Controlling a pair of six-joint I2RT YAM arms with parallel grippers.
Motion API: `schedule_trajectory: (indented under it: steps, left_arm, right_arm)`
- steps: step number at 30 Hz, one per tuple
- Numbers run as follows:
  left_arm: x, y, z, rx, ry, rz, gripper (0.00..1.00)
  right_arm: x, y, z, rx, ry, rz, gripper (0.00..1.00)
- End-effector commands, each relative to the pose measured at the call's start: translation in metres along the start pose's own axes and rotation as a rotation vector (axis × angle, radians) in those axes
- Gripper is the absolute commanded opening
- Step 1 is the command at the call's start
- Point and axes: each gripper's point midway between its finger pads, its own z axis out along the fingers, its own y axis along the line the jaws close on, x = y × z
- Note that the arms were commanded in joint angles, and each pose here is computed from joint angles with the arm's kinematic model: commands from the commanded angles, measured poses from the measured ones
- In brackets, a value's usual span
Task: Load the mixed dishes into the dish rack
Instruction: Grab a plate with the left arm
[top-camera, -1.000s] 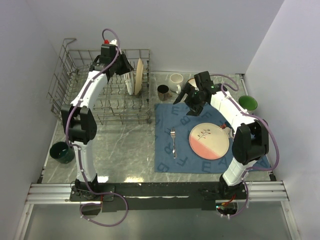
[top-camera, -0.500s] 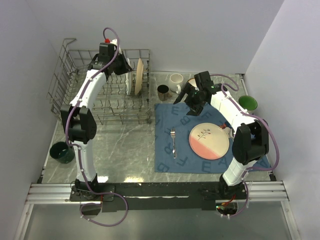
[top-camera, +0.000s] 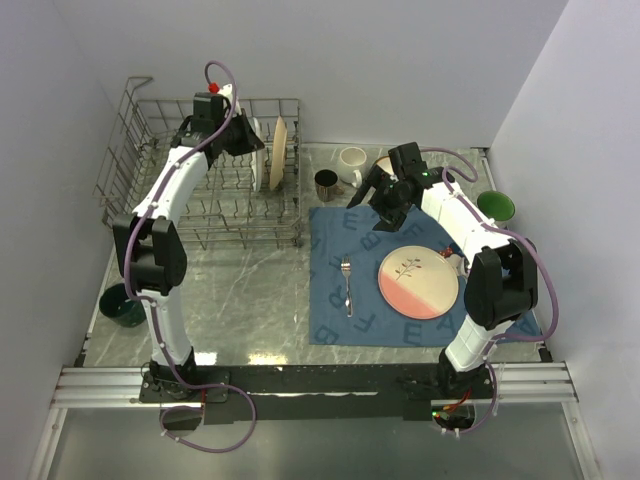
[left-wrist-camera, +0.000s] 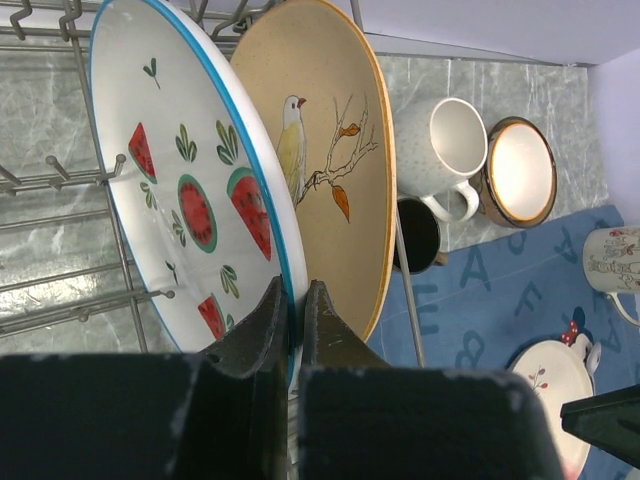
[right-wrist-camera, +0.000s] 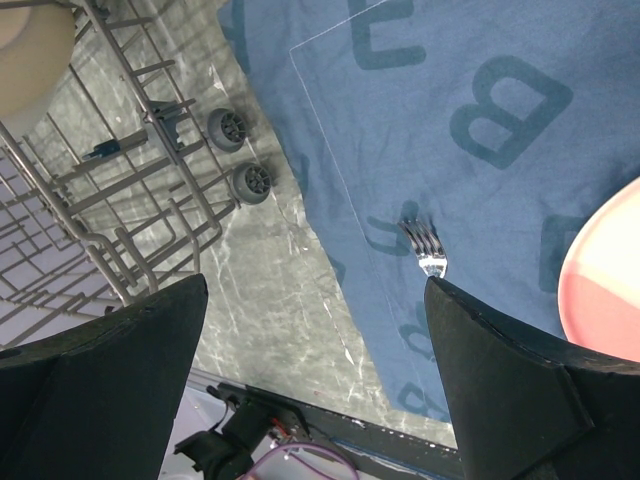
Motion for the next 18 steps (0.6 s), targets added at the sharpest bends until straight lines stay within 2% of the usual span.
schedule_trajectory:
  steps: [1,5,15,17,18]
  left_arm:
    - [0.004,-0.035,-0.016,0.132,0.042,0.036,0.01]
    - [-0.002,-0.040,-0.028,0.143,0.004,0.061,0.01]
    - [0.031,-0.018,-0.022,0.074,0.067,0.015,0.01]
    - [0.040,-0.011,-0.022,0.053,0.079,0.004,0.04]
    - [0.039,-0.013,-0.025,0.054,0.075,0.005,0.15]
  right_arm:
    - [-0.008,0.004,-0.007,-0.023,-0.025,0.005,0.97]
    - [-0.006,0.004,-0.006,-0.022,-0.023,0.005,0.97]
    - [-0.008,0.005,-0.002,-0.022,-0.015,0.008,0.97]
    - [-0.009,0.005,-0.003,-0.023,-0.018,0.007,0.97]
    - [-0.009,0.005,-0.002,-0.021,-0.018,0.009,0.97]
